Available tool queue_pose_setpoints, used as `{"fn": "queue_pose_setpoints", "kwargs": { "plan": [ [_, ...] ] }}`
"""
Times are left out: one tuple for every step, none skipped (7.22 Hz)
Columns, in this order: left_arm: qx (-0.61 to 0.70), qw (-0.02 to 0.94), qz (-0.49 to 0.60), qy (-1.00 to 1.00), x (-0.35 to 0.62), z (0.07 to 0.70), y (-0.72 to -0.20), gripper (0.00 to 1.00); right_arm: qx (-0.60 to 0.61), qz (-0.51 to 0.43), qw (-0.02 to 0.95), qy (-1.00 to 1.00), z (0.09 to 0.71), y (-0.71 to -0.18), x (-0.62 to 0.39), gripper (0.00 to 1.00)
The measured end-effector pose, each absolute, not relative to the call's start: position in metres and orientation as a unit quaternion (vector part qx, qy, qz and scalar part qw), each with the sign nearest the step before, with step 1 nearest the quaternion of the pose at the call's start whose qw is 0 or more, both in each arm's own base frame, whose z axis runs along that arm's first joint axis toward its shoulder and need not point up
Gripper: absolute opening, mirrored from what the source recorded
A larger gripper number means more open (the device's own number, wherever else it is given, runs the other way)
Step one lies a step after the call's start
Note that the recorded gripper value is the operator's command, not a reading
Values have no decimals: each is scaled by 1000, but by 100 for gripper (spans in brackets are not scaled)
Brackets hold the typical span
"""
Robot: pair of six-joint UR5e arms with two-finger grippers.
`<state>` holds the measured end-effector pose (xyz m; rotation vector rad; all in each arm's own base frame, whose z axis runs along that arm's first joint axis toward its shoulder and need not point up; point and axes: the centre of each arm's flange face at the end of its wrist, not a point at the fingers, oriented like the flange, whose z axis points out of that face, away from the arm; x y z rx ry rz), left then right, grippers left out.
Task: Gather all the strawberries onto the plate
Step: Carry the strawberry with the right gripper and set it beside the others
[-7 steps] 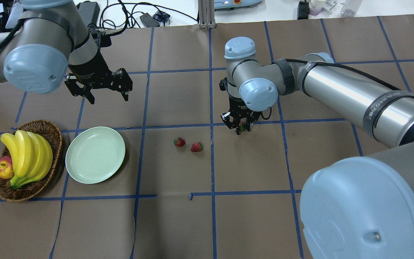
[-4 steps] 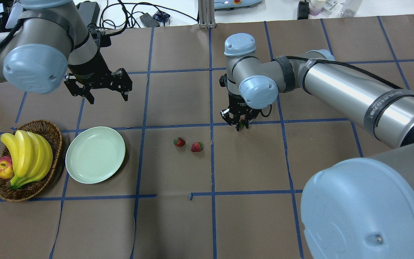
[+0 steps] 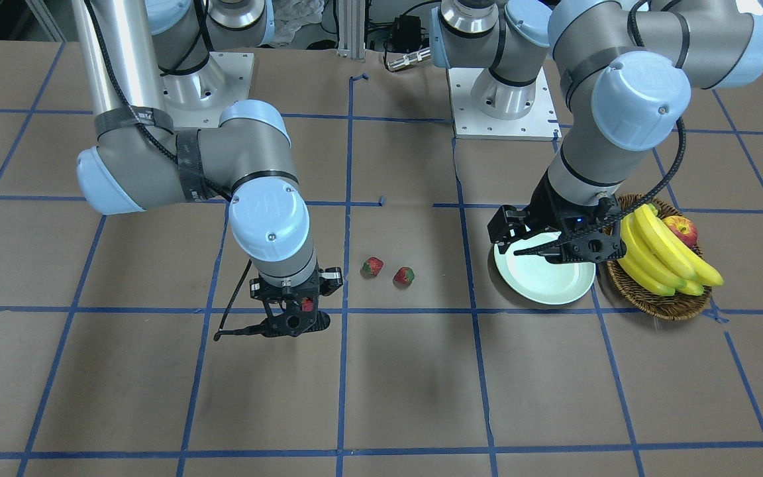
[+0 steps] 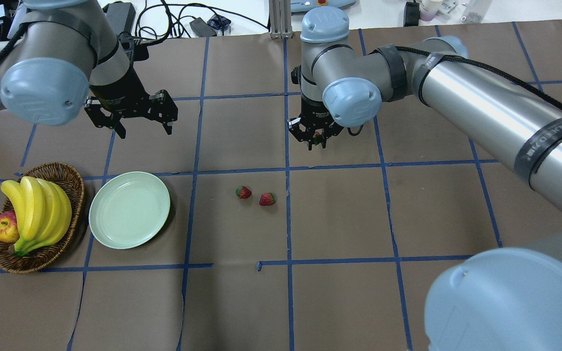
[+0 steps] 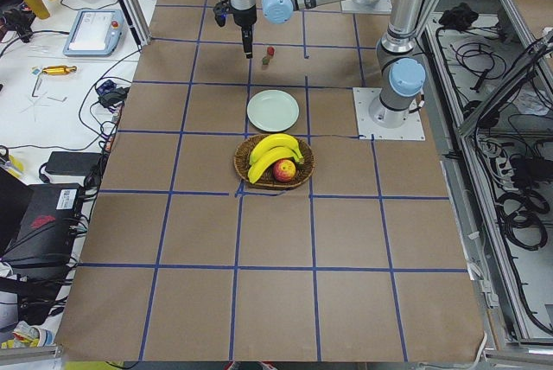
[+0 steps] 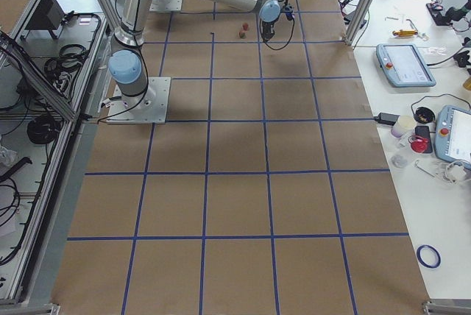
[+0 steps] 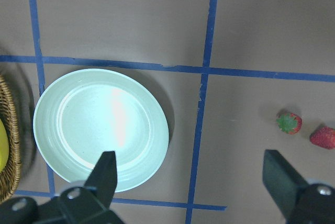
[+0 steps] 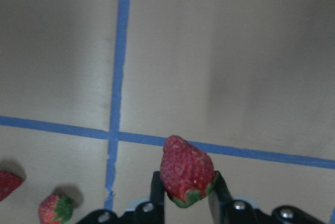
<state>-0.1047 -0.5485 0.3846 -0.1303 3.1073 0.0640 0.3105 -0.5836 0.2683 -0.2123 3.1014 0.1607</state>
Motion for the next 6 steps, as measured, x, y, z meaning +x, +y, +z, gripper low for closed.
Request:
{"fn": "queue_pose_setpoints", "kwargs": {
  "plan": [
    [-50, 14, 17, 998, -93, 386, -552, 100, -65, 48, 21, 997, 276, -570, 335, 0],
    [-58, 13, 16, 998, -77, 386, -555, 100, -66, 44, 26, 997, 282, -558, 362, 0],
    [-58, 13, 18, 998, -60, 384, -558, 100, -61, 39, 33, 997, 290, -546, 389, 0],
    [-56, 12, 21, 998, -46, 380, -560, 100, -59, 38, 41, 997, 294, -532, 417, 0],
    [-56, 11, 24, 998, -39, 377, -561, 100, -63, 42, 46, 996, 291, -517, 443, 0],
    [-57, 10, 26, 998, -36, 375, -562, 100, -68, 49, 51, 995, 283, -506, 464, 0]
  ]
}}
